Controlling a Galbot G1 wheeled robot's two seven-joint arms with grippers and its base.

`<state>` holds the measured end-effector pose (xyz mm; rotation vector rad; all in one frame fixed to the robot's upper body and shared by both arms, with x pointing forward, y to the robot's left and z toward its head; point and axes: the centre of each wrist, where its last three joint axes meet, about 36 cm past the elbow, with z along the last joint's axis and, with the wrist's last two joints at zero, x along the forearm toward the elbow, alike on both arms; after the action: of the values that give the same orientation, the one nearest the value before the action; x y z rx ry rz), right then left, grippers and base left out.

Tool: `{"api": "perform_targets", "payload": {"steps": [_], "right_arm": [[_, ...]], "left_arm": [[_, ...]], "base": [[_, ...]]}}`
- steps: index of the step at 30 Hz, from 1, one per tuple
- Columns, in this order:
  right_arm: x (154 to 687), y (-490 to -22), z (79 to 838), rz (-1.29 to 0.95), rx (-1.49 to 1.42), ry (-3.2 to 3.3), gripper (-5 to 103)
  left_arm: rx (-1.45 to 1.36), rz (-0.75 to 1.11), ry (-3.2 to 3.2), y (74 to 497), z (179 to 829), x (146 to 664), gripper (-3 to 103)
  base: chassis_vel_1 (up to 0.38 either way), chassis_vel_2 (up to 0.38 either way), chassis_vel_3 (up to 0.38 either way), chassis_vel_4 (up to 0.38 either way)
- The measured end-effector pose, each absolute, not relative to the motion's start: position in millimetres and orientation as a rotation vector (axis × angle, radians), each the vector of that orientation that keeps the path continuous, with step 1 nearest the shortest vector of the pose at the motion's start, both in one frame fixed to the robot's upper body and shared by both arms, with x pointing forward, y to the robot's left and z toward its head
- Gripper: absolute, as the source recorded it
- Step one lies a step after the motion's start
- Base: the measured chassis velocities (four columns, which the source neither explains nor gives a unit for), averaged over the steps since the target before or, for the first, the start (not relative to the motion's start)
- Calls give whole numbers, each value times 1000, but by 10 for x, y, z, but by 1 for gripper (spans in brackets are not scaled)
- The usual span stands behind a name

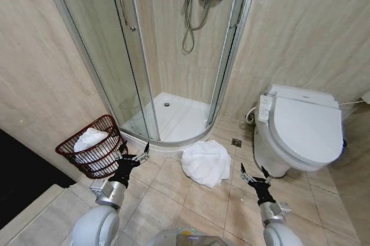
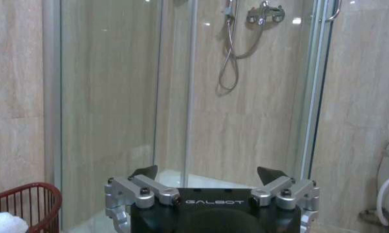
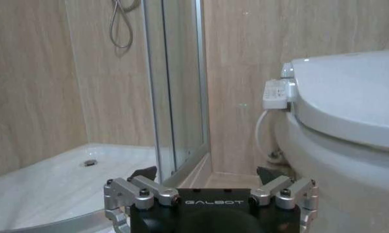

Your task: Discard the used towel into the hamper.

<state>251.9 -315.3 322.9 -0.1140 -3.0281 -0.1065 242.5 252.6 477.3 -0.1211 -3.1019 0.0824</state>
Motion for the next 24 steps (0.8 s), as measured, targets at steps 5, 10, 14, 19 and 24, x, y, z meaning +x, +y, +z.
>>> {"api": "perform_targets", "payload": {"steps": [5, 10, 14, 19, 24], "right_arm": [[2577, -3067, 3206, -173, -143, -3067, 100], [2545, -2978, 3168, -239, -157, -3086, 100], [2516, -2996, 3136, -243, -160, -3094, 100], [2449, -3035, 3085, -201, -188, -3107, 100], [2395, -3050, 3047, -194, -189, -3108, 100]], "left_arm": [[-121, 82, -3102, 2526, 4773, 2425, 100], [-121, 82, -3102, 2526, 4773, 2425, 100], [-121, 82, -3102, 2526, 4773, 2425, 100], [-121, 82, -3102, 2526, 4773, 2425, 100], [-121, 82, -3102, 2525, 4773, 2425, 100]], "base": [[0, 0, 0, 0], [0, 0, 0, 0], [0, 0, 0, 0], [0, 0, 0, 0], [0, 0, 0, 0]]}}
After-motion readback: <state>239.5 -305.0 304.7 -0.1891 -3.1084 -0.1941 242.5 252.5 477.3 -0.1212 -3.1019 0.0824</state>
